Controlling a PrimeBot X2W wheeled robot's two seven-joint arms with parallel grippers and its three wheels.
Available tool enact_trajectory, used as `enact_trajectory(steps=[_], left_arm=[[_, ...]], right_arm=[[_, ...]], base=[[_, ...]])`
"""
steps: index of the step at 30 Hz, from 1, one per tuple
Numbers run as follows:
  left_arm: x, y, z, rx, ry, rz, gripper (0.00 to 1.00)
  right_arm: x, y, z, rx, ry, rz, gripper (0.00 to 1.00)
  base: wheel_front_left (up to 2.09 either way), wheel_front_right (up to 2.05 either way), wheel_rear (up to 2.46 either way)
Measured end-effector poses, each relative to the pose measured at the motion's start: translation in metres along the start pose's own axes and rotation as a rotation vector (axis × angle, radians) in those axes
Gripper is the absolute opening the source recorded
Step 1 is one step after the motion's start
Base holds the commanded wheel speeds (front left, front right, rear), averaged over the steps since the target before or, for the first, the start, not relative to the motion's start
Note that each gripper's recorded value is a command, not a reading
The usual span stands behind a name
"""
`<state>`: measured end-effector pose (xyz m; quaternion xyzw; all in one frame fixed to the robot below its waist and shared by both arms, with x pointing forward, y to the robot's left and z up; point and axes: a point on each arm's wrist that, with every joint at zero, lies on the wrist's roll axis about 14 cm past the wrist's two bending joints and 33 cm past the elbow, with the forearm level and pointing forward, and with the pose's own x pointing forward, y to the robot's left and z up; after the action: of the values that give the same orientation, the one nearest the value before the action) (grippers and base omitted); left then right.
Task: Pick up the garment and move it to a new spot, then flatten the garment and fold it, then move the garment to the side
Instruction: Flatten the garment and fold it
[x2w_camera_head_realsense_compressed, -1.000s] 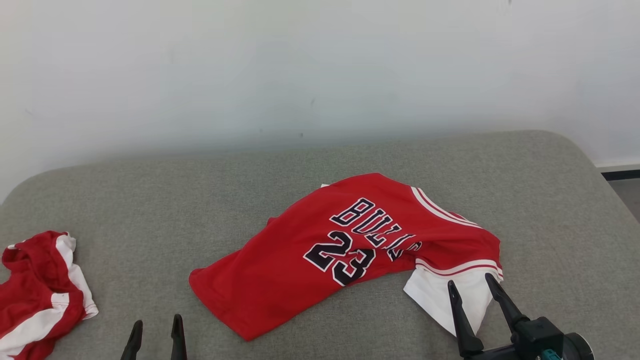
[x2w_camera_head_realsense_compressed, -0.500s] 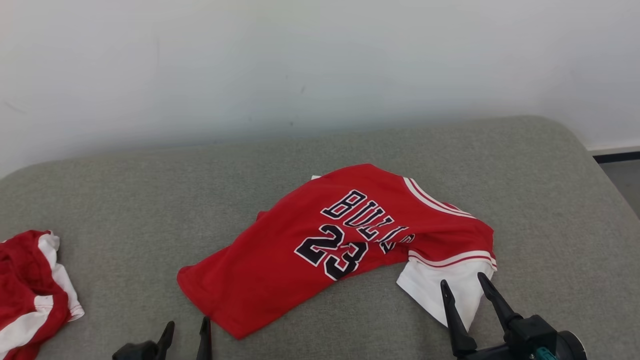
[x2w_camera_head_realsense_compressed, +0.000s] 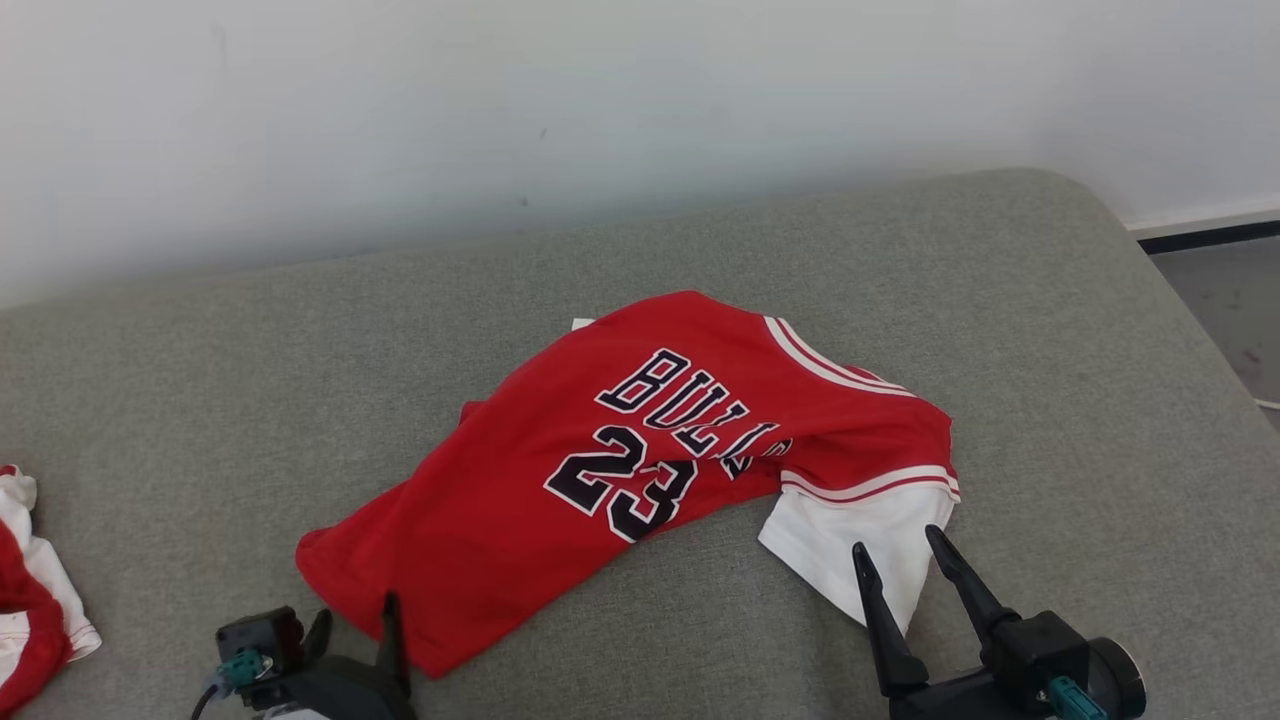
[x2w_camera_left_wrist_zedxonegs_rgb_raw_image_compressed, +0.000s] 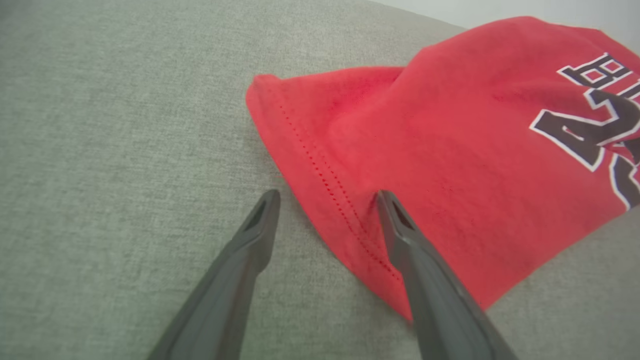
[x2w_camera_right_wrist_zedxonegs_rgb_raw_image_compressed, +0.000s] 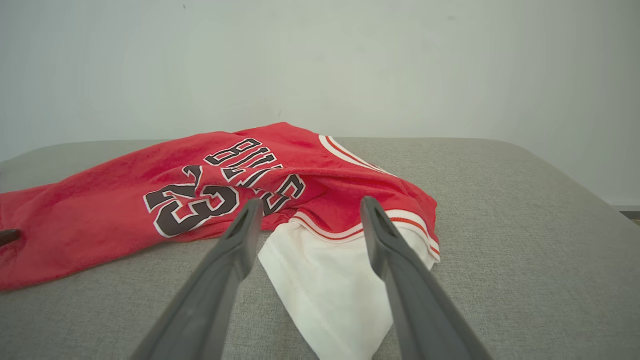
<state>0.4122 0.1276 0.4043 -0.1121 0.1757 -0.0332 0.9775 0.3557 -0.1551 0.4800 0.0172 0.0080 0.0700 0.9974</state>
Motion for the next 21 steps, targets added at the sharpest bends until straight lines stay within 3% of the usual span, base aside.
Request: enact_trajectory(steps=[5, 6, 8, 14, 21], left_arm=[[0.01, 0.0, 0.002, -0.011, -0.006, -0.002, 1.0], [0.012, -0.002, 0.006, -0.01, -0.02, -0.007, 0.45], [0.013, -0.002, 0.011, -0.01, -0.045, -0.009, 0.0], [0.011, 0.0, 0.028, -0.024, -0.116, -0.01, 0.0], [-0.001, -0.016, 0.098, -0.044, -0.351, -0.075, 0.0]], right_arm=[[0.001, -0.003, -0.004, 0.005, 0.01, -0.009, 1.0], [0.002, -0.003, -0.004, 0.005, 0.011, -0.01, 1.0], [0.002, -0.003, -0.005, 0.006, 0.011, -0.009, 1.0], [0.004, -0.002, -0.004, 0.007, 0.008, -0.003, 1.0], [0.005, 0.003, -0.002, 0.009, 0.001, 0.011, 1.0]], base=[[0.0, 0.0, 0.0], [0.0, 0.0, 0.0], [0.0, 0.0, 0.0], [0.0, 0.0, 0.0], [0.0, 0.0, 0.0]])
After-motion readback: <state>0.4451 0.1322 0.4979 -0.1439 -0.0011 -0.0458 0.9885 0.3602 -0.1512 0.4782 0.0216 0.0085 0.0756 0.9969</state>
